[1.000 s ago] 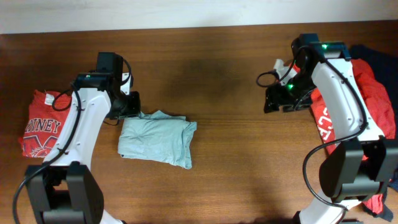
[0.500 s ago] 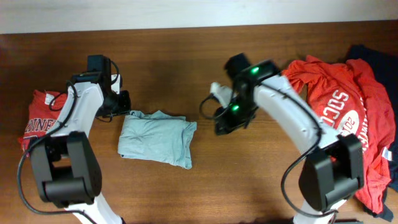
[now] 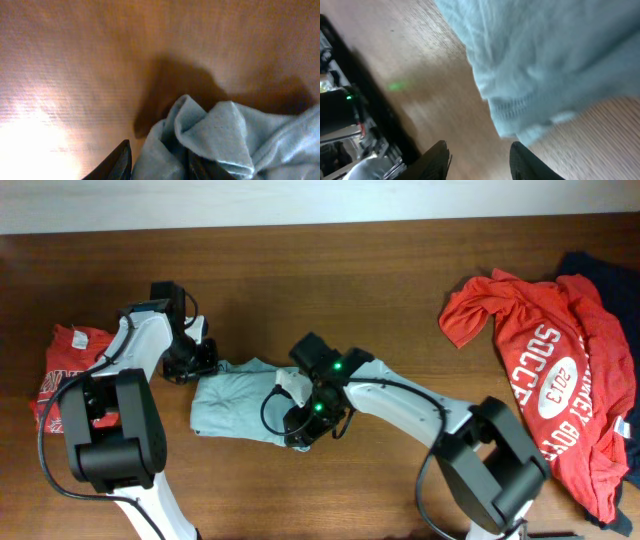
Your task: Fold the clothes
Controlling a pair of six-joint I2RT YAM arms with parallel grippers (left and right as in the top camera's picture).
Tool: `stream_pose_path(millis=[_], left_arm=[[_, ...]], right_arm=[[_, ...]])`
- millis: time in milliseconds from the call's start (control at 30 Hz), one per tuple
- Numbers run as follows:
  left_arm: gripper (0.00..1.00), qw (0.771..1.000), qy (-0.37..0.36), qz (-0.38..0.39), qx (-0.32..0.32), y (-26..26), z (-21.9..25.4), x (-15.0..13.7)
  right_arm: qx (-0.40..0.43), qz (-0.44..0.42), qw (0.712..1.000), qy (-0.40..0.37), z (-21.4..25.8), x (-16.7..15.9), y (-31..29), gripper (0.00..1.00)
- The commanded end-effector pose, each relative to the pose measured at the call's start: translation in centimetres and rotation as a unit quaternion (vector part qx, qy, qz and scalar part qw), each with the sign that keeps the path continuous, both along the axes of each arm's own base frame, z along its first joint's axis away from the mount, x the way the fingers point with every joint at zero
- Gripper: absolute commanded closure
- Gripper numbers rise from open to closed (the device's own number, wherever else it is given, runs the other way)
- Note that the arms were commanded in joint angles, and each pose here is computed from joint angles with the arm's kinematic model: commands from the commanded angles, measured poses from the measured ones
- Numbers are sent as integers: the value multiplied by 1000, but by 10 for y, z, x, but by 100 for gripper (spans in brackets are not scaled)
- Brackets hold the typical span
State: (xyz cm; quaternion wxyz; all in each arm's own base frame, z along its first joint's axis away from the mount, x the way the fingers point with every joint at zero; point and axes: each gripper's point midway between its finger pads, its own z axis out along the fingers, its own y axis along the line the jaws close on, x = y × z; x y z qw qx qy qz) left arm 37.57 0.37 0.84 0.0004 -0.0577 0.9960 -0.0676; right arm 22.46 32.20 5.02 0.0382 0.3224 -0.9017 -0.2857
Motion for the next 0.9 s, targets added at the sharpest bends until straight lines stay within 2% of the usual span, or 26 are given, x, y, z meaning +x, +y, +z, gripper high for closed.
stream_pose_path(millis=[0, 233, 333, 367, 533, 633, 700, 867], left_arm=[[64, 999, 30, -9, -15, -4, -2, -15], [65, 995, 103, -9, -7, -2, 3, -50], [66, 991, 135, -10, -9, -3, 6, -66], [73, 988, 154, -10, -8, -3, 7, -75], [77, 980, 199, -9, -10, -4, 8, -99], [83, 975, 224, 0, 9, 1, 8, -112], [87, 972, 236, 0, 17, 4, 7, -119], [95, 965, 261, 2, 25, 6, 7, -132]], right_arm=[[-59, -33, 998, 10, -28, 1, -10, 55], [-83, -49, 995, 19, -56, 10, -17, 55], [-98, -61, 993, -6, -62, 24, -25, 55], [-111, -71, 991, -30, -65, 36, -31, 55], [-143, -113, 979, -93, -69, 77, -56, 55], [-158, -147, 967, -135, -69, 108, -74, 54], [-152, -156, 964, -150, -67, 122, -81, 48], [-146, -164, 961, -170, -53, 152, -100, 48]])
